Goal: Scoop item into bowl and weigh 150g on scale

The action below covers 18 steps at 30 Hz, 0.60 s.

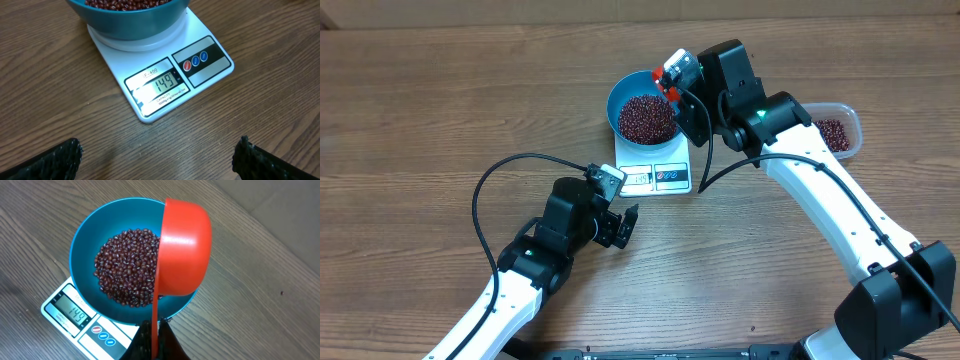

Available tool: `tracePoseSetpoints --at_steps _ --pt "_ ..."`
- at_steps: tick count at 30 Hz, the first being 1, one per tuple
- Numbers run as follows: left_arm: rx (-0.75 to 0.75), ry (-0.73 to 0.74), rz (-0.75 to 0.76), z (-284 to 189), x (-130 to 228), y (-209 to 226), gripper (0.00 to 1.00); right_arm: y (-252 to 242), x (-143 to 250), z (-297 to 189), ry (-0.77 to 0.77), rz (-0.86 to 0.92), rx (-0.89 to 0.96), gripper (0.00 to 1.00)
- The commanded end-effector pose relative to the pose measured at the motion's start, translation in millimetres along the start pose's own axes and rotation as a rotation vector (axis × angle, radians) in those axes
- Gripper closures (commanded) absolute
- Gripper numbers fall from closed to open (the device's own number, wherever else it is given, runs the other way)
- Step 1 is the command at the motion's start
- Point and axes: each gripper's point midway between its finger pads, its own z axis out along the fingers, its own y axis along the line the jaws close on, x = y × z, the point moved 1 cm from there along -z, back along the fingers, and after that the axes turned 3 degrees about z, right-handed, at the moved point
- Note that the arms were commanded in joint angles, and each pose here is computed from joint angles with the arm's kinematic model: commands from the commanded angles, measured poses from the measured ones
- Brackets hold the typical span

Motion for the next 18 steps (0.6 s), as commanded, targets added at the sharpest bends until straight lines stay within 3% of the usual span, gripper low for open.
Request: tracePoseSetpoints --at_steps 1,18 --pt "-0.010 0.009 -0.006 1.5 2.4 1.6 0.00 -3.4 -18.0 -15.6 -0.056 -0.055 0.022 0.96" --pt "-0.010 0.009 -0.006 1.5 2.4 1.6 0.00 -11.5 -24.0 -16.3 -0.074 -0.147 0.072 0.96"
